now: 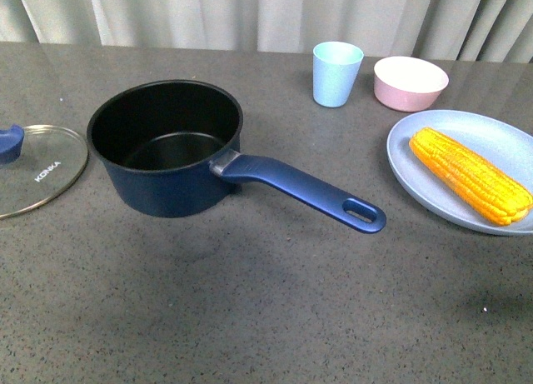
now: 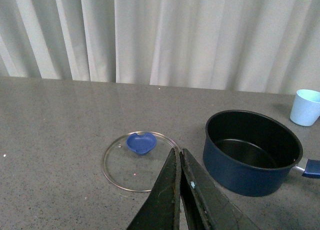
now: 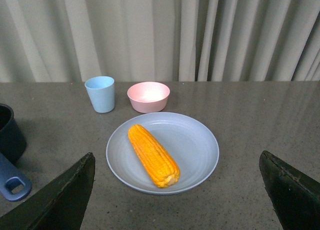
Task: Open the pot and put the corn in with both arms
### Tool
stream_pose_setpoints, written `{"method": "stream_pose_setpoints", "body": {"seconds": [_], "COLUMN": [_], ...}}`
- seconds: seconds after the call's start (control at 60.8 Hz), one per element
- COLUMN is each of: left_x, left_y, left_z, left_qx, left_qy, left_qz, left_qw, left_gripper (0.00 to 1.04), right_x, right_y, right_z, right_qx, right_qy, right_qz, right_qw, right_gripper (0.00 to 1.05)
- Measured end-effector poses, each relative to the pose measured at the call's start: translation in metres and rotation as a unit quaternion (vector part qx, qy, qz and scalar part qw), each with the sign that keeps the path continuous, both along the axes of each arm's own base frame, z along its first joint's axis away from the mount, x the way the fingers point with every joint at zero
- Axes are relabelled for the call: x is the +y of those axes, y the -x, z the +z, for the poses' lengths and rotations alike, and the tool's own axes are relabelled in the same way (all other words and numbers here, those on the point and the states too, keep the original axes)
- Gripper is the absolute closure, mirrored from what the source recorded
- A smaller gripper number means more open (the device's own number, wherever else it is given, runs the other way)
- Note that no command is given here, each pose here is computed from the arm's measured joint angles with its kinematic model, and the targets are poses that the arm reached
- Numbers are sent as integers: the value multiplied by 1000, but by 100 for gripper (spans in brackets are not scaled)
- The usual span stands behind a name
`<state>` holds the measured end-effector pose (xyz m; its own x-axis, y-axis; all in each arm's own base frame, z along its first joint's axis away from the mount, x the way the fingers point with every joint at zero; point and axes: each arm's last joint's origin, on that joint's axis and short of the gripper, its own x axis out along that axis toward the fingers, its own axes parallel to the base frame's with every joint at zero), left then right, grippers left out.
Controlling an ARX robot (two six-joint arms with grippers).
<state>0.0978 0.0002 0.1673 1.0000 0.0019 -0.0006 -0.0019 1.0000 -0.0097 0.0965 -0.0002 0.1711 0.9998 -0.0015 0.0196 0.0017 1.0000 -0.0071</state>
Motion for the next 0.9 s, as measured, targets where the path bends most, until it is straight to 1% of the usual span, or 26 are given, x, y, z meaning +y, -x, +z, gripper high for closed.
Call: {"method": "stream_pose_setpoints", "body": {"seconds": [0.312, 0.345, 0.444, 0.493, 0.526, 0.559, 0.592, 0.609, 0.691, 0.74, 0.773, 0.839, 0.905], "left_x": [0, 0, 0, 0, 0, 0, 0, 0, 0, 0, 0, 0, 0], "left_y": [0, 0, 0, 0, 0, 0, 0, 0, 0, 0, 0, 0, 0], "left_z": [0, 0, 0, 0, 0, 0, 0, 0, 0, 0, 0, 0, 0], "left_qx": [0, 0, 0, 0, 0, 0, 0, 0, 0, 0, 0, 0, 0], "left_qy": [0, 0, 0, 0, 0, 0, 0, 0, 0, 0, 0, 0, -1], "left_qz": [0, 0, 0, 0, 0, 0, 0, 0, 0, 0, 0, 0, 0], "left_qw": [1000, 1000, 1000, 1000, 1000, 1000, 1000, 1000, 1000, 1000, 1000, 1000, 1000], "left_gripper": [103, 101, 81, 74, 67, 56, 49, 48, 32, 25, 18, 8, 9], "right_x": [0, 0, 0, 0, 0, 0, 0, 0, 0, 0, 0, 0, 0], "right_y": [0, 0, 0, 0, 0, 0, 0, 0, 0, 0, 0, 0, 0], "right_z": [0, 0, 0, 0, 0, 0, 0, 0, 0, 0, 0, 0, 0], "right_qx": [0, 0, 0, 0, 0, 0, 0, 0, 0, 0, 0, 0, 0], "right_qy": [0, 0, 0, 0, 0, 0, 0, 0, 0, 0, 0, 0, 0], "right_qz": [0, 0, 0, 0, 0, 0, 0, 0, 0, 0, 0, 0, 0], "right_qw": [1000, 1000, 1000, 1000, 1000, 1000, 1000, 1000, 1000, 1000, 1000, 1000, 1000], "right_gripper": [9, 9, 9, 9, 9, 9, 9, 9, 9, 9, 9, 9, 9]}}
